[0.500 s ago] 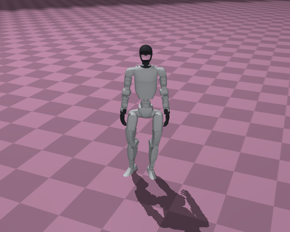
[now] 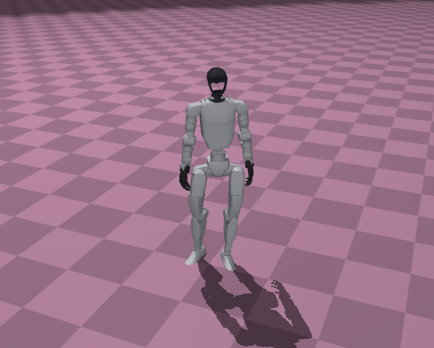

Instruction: In place motions

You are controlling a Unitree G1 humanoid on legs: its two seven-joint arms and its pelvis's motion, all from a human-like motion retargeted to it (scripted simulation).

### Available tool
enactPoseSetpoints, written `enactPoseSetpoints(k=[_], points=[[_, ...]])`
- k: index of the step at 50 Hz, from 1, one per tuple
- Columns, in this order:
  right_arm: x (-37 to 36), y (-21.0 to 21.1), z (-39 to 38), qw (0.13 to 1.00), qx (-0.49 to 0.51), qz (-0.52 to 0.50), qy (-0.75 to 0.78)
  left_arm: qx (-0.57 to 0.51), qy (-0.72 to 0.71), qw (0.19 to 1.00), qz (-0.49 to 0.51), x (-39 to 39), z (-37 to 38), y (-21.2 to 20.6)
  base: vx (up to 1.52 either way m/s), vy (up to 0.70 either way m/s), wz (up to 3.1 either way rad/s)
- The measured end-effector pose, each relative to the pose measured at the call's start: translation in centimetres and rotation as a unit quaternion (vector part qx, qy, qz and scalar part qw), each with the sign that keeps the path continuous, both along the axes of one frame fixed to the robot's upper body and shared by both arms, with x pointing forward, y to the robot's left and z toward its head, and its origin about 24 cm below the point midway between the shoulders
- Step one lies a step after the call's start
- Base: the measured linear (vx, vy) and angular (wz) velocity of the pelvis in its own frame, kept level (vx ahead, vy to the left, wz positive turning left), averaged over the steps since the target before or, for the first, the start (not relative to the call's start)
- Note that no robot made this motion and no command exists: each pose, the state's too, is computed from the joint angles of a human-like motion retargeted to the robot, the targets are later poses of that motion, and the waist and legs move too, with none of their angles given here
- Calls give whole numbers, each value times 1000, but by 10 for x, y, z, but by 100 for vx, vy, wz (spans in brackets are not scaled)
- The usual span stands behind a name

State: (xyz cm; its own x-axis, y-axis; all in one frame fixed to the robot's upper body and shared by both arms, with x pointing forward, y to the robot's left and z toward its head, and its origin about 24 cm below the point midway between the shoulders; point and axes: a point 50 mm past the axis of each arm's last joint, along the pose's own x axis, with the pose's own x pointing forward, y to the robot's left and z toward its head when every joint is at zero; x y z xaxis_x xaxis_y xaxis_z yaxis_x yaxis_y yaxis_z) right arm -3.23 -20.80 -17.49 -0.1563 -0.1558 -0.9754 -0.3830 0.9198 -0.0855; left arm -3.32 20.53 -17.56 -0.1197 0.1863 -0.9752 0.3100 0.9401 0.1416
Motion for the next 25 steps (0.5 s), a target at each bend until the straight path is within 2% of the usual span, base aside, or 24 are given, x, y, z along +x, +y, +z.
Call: enactPoseSetpoints(k=[25], points=[[-1, 1, 1, 1000, 16, -20, 9, -27, -11, 999, -17, 13, -2, -7, 5, -14, -33]])
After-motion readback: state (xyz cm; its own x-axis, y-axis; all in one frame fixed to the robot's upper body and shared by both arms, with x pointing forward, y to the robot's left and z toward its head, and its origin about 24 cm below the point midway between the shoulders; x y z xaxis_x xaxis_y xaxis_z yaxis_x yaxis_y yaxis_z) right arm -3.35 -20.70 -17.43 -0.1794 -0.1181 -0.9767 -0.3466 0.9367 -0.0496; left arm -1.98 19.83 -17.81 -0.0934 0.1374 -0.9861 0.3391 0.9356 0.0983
